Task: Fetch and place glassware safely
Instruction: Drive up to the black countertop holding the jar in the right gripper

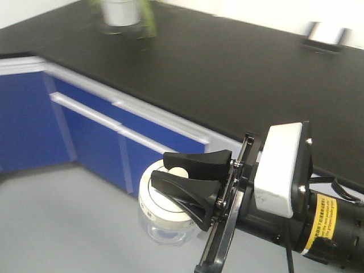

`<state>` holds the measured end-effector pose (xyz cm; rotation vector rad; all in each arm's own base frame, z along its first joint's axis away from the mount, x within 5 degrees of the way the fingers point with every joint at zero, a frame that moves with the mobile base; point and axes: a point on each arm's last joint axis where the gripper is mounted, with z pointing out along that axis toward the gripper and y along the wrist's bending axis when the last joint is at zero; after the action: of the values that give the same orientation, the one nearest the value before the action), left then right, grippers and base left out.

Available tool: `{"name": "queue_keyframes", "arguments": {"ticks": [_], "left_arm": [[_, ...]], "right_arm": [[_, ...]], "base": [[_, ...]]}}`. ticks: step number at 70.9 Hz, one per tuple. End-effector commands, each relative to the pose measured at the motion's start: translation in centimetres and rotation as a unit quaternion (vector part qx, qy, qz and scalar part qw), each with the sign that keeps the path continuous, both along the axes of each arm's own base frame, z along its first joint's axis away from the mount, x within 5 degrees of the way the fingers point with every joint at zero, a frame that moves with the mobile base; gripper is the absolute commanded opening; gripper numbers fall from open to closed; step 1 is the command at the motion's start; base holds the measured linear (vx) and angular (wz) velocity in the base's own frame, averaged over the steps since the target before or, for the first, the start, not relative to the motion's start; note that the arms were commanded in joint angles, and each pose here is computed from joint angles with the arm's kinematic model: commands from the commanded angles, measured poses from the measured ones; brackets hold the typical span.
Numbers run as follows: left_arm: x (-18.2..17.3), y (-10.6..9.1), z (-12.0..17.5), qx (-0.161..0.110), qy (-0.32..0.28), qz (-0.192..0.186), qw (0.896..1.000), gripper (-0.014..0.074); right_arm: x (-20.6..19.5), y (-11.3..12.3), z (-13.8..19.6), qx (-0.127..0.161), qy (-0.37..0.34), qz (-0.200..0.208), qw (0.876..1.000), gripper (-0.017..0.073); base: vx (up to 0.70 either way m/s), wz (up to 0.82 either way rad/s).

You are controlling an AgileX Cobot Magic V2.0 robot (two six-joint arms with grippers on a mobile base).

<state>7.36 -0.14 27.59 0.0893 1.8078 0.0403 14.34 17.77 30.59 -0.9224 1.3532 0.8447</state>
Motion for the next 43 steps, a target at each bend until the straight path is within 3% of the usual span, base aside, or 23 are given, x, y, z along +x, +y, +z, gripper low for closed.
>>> {"name": "queue_keyframes", "arguments": {"ticks": [1, 43], "left_arm": [[0.16, -0.06, 1.46, -0.008, -0.044, -0.002, 0.999, -0.0007], [0.16, -0.06, 1.46, -0.008, -0.044, -0.002, 0.999, -0.0007]], "right_arm": [[-0.46, 0.01, 2.28, 0.056, -0.029, 0.020, 0.998, -0.0003], [-0.46, 0.01, 2.28, 0.056, -0.029, 0.020, 0.998, -0.0003]], "base": [[0.24, -0.78], [0.21, -0.69]]}}
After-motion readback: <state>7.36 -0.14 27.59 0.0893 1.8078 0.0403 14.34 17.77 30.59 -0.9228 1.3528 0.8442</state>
